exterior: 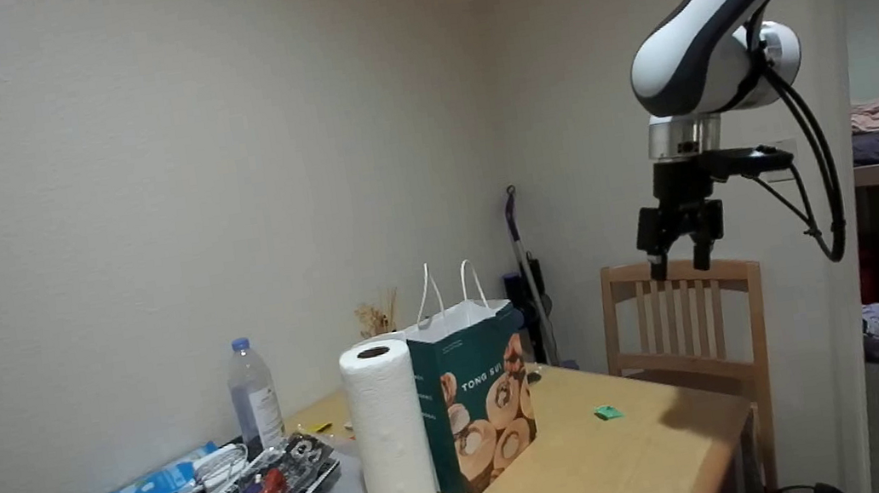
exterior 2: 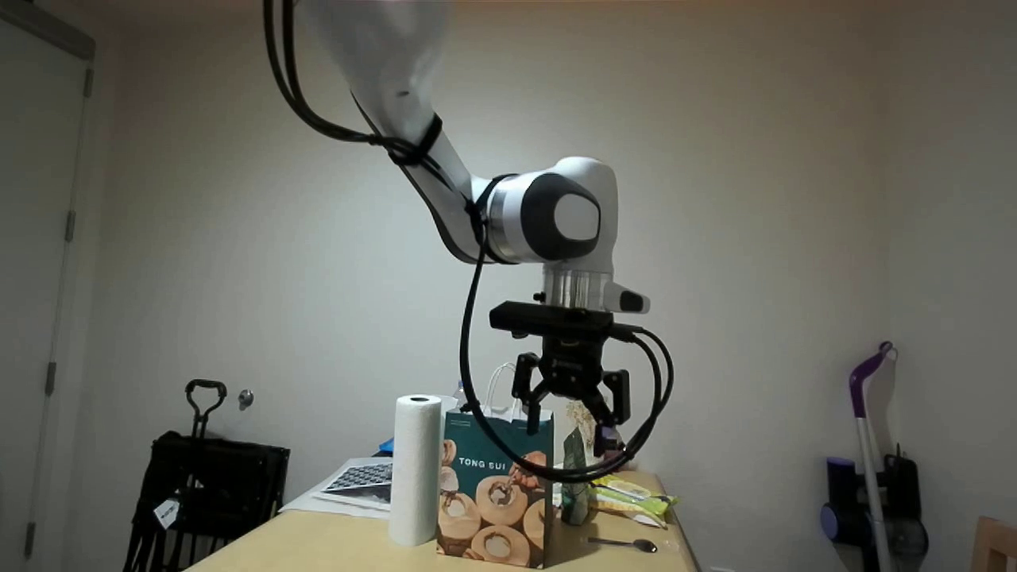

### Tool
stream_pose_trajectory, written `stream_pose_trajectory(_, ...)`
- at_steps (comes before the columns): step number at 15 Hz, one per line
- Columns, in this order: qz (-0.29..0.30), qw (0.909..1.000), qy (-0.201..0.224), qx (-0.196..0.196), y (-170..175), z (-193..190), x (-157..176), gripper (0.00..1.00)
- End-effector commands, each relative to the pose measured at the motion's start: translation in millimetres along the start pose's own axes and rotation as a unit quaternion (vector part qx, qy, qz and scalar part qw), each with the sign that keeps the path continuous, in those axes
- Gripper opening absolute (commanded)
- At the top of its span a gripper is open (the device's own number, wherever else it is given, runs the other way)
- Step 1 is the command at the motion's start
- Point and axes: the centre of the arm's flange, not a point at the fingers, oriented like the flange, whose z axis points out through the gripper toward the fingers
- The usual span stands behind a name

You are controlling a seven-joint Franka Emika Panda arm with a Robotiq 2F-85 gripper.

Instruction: Pick up the green thing on the table and put it in the paper bag

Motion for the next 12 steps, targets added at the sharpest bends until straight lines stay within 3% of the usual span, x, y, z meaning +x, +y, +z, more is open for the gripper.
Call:
stream_pose_trajectory(1, 0.001, 1.0000, -0.003, -0.002, 2, 4, 3, 1.00)
stream_pose_trajectory(5, 0.002, 1.0000, 0.001, -0.004, 3, 2, 8, 1.00)
stream_pose_trajectory(8, -0.009, 0.9976, -0.055, -0.043, 15, 50, 39, 1.00)
stream_pose_trajectory(12, -0.042, 0.9843, -0.123, -0.120, 43, 121, 70, 1.00)
